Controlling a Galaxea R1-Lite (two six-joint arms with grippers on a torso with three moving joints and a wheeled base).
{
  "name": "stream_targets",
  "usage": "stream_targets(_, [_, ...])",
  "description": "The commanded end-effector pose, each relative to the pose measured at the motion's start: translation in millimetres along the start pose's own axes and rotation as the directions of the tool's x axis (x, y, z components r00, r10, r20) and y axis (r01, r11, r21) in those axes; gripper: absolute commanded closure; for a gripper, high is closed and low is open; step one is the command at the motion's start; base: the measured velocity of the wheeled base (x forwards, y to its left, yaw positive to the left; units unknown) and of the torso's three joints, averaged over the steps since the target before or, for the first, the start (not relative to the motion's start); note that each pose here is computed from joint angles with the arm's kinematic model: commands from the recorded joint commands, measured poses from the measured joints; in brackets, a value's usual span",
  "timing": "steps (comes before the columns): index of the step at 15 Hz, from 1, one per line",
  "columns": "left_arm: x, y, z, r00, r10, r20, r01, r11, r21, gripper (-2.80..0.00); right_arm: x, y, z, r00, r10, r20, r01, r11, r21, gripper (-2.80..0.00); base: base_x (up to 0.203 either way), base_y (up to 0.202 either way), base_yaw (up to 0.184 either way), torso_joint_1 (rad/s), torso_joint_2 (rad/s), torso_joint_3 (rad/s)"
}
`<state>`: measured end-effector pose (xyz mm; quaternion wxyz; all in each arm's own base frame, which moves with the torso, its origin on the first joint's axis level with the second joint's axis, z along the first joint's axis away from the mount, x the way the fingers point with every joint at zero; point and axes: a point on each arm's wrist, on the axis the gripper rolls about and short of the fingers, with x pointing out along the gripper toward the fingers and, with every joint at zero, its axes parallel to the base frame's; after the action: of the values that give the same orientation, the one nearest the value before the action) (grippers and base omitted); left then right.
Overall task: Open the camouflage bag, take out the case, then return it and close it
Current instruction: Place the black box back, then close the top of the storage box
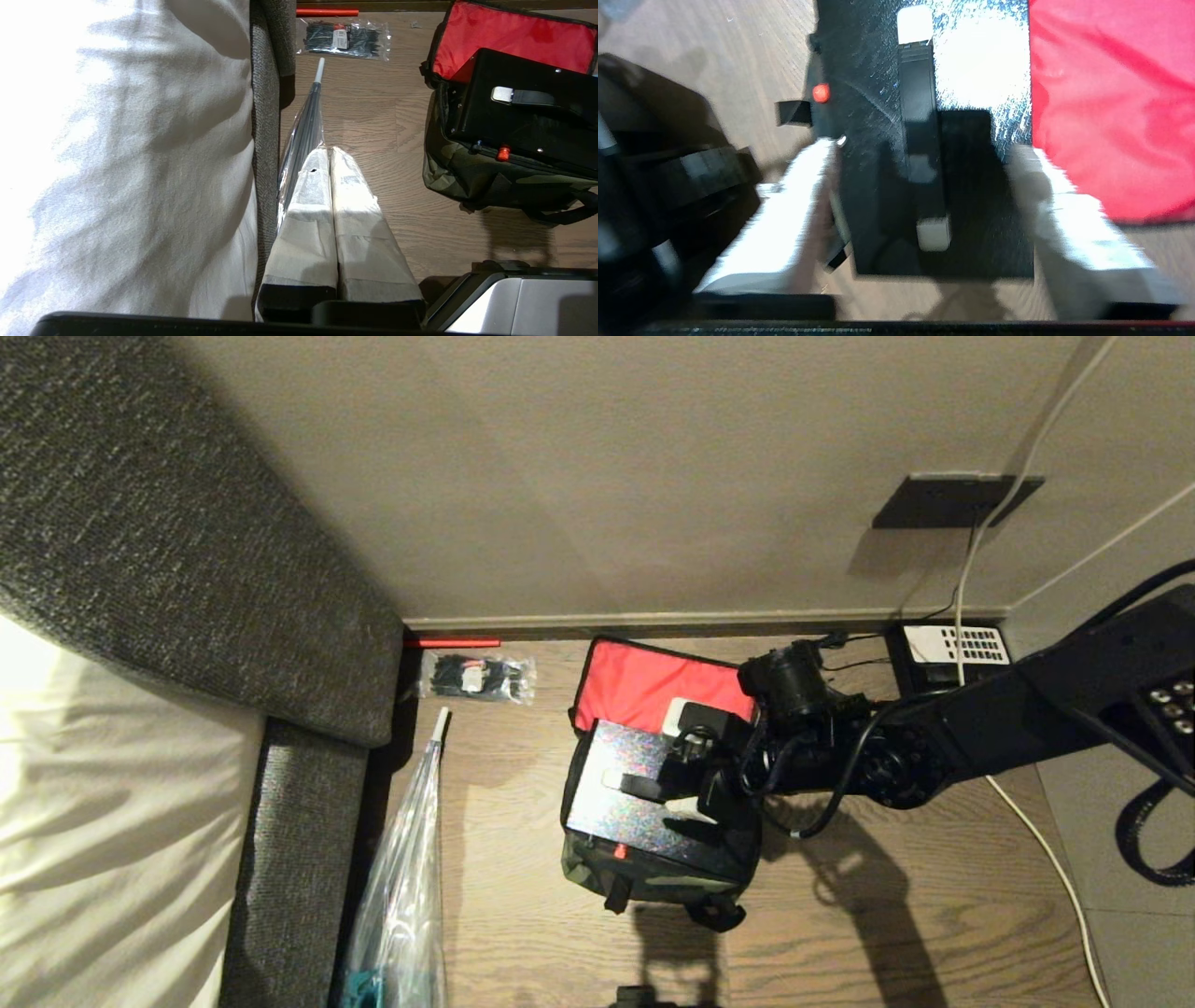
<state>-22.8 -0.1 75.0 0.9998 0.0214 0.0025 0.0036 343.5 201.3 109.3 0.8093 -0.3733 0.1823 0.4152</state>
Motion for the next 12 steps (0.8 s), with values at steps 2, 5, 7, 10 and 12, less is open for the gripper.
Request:
stream_targets(2, [0, 0.0, 0, 1.000, 0.000, 0.000, 0.000, 1.000, 0.000, 0.00, -77, 5, 12, 0.998, -0.053, 0.038, 0.052, 0.998, 0.029, 0.00, 0.000, 0.000, 0.000, 0.000, 0.00, 0.000])
stream_targets(5, [0, 0.0, 0, 1.000, -0.001, 0.000, 0.001, 1.000, 0.000, 0.00, -175, 30, 8, 0.993, -0.118, 0.027, 0.114, 0.986, 0.122, 0.00, 0.000, 0.000, 0.000, 0.000, 0.00, 0.000])
stream_targets(7, [0, 0.0, 0, 1.000, 0.000, 0.000, 0.000, 1.000, 0.000, 0.00, -228, 57, -10, 0.986, -0.168, -0.014, 0.167, 0.968, 0.189, 0.00, 0.000, 0.000, 0.000, 0.000, 0.00, 0.000])
stream_targets(10, [0, 0.0, 0, 1.000, 0.000, 0.000, 0.000, 1.000, 0.000, 0.00, -298, 104, -49, 0.948, -0.301, -0.105, 0.319, 0.898, 0.304, 0.00, 0.000, 0.000, 0.000, 0.000, 0.00, 0.000])
stream_targets(12, [0, 0.0, 0, 1.000, -0.001, 0.000, 0.001, 1.000, 0.000, 0.00, -338, 138, -79, 0.912, -0.371, -0.175, 0.410, 0.832, 0.373, 0.00, 0.000, 0.000, 0.000, 0.000, 0.00, 0.000])
